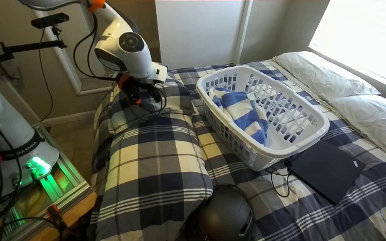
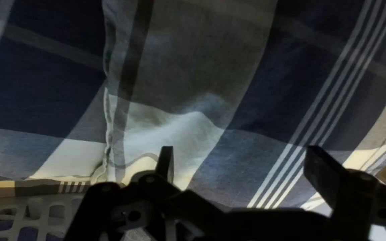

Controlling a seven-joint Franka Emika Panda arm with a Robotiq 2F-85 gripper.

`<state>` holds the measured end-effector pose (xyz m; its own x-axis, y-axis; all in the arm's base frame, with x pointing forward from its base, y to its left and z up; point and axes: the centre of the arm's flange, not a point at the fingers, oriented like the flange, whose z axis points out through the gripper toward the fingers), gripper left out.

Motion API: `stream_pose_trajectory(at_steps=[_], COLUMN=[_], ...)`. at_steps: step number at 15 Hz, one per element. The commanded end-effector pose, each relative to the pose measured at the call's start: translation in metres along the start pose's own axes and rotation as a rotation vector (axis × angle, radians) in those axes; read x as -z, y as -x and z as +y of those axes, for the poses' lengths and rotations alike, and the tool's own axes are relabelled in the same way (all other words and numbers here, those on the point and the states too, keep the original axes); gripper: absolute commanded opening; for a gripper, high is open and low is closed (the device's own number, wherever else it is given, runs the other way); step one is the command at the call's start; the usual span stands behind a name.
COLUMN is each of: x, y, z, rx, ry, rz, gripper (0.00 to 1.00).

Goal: Put the pillow on the left in the basket.

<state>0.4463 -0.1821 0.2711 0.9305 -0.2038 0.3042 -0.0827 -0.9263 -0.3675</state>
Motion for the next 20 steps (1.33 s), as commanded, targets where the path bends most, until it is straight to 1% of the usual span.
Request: stream_pose_trajectory(at_steps=[1,7,10,11,12,15,17,20], x=[-0.051,-0.114,-0.135,-0.139,-0.141,-0.130,-0.112,-0.086], y=[-0.030,-0.054,-0.061,-0.063,-0.064,-0.070,-0.075,-0.081], z=[0.015,0.010,0.008,0.007,0.008,0.005,0.002,-0.003], rx=[-0.002,-0.067,-0.100,-0.106,-0.107,-0.119,-0.133,-0.133], ry=[-0.034,-0.144,-0.194,-0.197,-0.197,-0.170,-0.173,-0.156], rz=[0.044,0.128,0.166,0.159,0.151,0.105,0.077,0.023], gripper=[1.00,1.00,1.00,0.75,0.74,0.52,0.40,0.18])
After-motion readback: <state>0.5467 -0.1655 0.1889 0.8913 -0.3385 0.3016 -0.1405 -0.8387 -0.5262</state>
